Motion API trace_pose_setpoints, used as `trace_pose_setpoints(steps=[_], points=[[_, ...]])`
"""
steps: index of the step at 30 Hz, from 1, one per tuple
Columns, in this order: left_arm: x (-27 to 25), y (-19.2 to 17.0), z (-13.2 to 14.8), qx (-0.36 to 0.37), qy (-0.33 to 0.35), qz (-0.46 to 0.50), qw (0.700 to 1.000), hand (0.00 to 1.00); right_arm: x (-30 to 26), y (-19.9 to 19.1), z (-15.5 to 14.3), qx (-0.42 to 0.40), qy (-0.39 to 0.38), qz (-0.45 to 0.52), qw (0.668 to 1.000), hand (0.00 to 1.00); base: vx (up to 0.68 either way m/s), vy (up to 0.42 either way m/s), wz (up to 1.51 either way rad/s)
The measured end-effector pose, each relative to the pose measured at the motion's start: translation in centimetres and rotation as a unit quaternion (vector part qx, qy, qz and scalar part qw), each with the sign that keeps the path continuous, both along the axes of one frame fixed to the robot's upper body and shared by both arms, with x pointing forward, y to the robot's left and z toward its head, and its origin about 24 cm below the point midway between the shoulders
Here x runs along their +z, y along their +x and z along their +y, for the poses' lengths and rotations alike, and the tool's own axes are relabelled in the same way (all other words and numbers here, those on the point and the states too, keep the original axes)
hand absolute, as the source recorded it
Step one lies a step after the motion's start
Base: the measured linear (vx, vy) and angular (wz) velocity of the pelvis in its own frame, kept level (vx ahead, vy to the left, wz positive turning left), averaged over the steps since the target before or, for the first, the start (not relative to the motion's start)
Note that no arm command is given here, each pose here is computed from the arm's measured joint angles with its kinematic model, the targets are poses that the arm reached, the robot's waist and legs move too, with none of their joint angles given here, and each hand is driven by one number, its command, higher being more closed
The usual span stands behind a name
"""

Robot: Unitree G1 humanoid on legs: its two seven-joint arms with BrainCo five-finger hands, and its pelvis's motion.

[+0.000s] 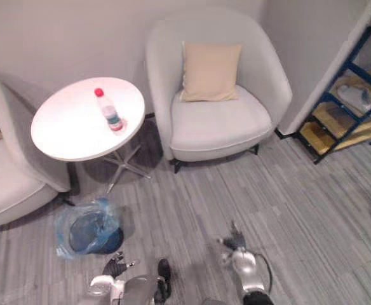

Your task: Gather rubbish on tea table into small bin, then transfer packed bag to large trash can.

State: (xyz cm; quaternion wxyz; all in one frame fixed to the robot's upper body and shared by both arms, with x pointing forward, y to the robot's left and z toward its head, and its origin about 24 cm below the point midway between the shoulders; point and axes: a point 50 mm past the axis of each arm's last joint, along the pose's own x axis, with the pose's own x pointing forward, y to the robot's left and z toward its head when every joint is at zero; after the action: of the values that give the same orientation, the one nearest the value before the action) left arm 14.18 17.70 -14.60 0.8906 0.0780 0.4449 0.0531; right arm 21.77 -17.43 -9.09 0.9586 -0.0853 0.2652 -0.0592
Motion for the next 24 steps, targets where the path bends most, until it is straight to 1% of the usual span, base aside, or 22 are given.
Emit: trace_pose_setpoints(steps=[1,3,6,10,11,12,14,17,22,23,24], points=[[0.0,0.0,0.0,-0.002,0.001,0.001,1.0,0.0,-0.1,-0.1,0.1,0.003,0.0,0.004,1.0,0.0,0.51,0.112,0.28],[-0.1,-0.3,-0.4,-0.031,0.007,0.007,0.999,0.0,-1.2,-1.0,0.4,0.009,-0.003,0.038,0.999,0.0,0.5,0.047,0.38],[-0.2,-0.3,-0.6,-0.03,0.004,0.011,0.999,0.0,-1.9,-1.5,0.1,0.014,-0.015,0.064,0.998,0.0,0.44,-0.058,0.26],[-0.4,-0.6,-0.9,-0.026,0.003,0.016,1.0,0.0,-2.4,-2.3,-0.1,0.011,-0.017,0.081,0.997,0.0,0.46,-0.226,0.45],[-0.3,-0.6,-0.2,-0.022,0.011,0.015,1.0,0.0,-2.6,-2.8,-0.1,0.008,-0.015,0.086,0.996,0.0,0.36,-0.234,0.62],[-0.3,-0.5,-0.3,-0.021,0.01,0.017,1.0,0.0,-2.8,-3.2,-0.2,0.007,-0.016,0.092,0.996,0.0,0.43,-0.271,0.68],[-0.5,-0.6,-1.7,-0.009,-0.011,0.019,1.0,0.0,-2.9,-3.5,-2.2,-0.016,-0.037,0.101,0.994,0.0,0.36,-0.247,0.53],[-0.4,-0.2,-2.0,-0.011,-0.014,0.016,1.0,0.0,-3.0,-3.8,-2.6,-0.022,-0.04,0.105,0.993,0.0,0.29,-0.246,0.91],[-0.2,0.3,-2.4,-0.017,-0.016,0.006,1.0,0.0,-3.4,-5.0,-3.1,-0.049,-0.048,0.117,0.991,0.0,0.11,-0.096,0.64],[-0.2,0.4,-2.5,-0.016,-0.017,0.007,1.0,0.0,-4.0,-6.3,-4.0,-0.075,-0.048,0.136,0.987,0.0,0.06,0.008,0.57],[-0.2,0.4,-2.4,-0.016,-0.017,0.009,1.0,0.0,-5.0,-8.3,-4.3,-0.111,-0.01,0.172,0.979,0.0,0.05,0.052,0.57]])
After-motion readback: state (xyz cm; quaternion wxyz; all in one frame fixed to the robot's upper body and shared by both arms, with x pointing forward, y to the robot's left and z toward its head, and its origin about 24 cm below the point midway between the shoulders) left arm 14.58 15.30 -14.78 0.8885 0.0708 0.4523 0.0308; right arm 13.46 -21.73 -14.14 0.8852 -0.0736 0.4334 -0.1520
